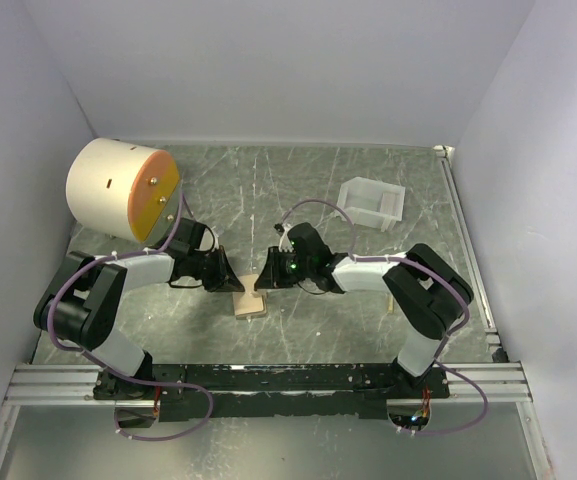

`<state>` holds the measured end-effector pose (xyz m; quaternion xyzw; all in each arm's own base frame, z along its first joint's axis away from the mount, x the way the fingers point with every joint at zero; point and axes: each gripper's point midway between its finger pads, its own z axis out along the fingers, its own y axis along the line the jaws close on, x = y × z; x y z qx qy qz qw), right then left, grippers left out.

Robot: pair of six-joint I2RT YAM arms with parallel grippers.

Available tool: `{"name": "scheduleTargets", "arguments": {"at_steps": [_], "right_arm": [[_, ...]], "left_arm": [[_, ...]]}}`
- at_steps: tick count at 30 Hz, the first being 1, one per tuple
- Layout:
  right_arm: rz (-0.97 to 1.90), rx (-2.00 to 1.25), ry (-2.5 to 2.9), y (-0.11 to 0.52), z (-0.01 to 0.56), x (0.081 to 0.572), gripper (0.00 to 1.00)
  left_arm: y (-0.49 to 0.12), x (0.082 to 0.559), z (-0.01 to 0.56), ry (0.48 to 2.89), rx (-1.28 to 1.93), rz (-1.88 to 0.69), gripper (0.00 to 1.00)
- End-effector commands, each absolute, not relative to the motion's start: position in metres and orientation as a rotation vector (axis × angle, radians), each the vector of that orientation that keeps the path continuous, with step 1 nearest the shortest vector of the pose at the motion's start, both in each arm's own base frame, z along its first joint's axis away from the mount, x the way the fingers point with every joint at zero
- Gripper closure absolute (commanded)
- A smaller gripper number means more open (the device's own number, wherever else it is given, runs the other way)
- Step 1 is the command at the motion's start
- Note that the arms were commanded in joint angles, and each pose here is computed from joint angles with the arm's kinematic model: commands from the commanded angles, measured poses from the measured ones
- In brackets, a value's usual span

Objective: Put the credit cards into the card holder
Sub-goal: Close the card holder at the center of the board.

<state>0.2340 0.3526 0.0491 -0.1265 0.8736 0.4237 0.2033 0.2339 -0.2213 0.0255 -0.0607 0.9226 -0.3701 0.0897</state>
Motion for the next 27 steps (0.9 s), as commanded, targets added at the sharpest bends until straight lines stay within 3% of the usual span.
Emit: {"name": "scheduleTargets", "arguments": {"at_steps": [1,27], "right_arm": [[1.155,-0.37,2.451,0.35,0.049,0.23,0.84],[1.149,-0.38,2.49,0.362,0.031,0.219,0.84]], "left_arm": [[-0.217,0.231,0.019,2.748,-0.18,-1.044,0.91],[-0.216,0.231,0.02,2.746,-0.182,-1.035,0.91]]}}
